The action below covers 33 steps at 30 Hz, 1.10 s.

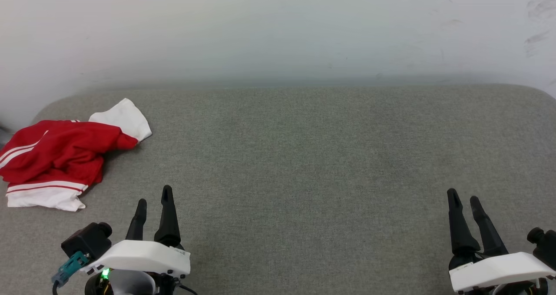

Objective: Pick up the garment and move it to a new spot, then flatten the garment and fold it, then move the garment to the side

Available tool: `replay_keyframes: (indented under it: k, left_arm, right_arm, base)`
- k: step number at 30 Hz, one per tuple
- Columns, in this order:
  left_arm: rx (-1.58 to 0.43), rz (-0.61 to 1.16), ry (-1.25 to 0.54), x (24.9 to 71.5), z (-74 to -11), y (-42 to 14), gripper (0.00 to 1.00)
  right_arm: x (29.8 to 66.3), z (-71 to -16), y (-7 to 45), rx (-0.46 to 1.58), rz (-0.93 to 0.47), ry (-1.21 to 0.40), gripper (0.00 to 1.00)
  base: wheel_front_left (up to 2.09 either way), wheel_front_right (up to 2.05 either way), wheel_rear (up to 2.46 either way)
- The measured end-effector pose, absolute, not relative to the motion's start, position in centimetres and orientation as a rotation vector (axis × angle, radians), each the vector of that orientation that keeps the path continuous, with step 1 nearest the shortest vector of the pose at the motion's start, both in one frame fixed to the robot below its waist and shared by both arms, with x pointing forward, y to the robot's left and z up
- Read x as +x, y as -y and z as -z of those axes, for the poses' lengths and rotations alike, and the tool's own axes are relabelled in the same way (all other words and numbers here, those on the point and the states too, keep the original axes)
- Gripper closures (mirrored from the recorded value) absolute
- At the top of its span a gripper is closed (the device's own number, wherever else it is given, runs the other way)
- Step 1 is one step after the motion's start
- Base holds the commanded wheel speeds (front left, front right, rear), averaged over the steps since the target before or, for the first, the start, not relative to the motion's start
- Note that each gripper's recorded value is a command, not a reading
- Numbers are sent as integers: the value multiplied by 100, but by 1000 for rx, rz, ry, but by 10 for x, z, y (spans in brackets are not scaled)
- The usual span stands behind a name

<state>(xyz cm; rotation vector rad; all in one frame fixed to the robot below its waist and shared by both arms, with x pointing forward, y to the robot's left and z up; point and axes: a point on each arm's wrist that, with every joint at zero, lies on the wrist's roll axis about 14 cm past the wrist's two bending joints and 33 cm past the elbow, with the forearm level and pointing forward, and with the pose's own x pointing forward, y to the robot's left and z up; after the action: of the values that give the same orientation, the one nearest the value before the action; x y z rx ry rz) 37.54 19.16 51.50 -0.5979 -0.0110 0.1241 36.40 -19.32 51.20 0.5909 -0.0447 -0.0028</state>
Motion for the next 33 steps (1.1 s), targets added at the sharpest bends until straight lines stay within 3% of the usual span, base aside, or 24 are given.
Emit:
replay_keyframes:
  k: [33]
  left_arm:
    - [-206,-61,105,368,-533,-174,0]
  right_arm:
    - [356,-526,179,217,-60,111,0]
  base:
    - [0,0,0]
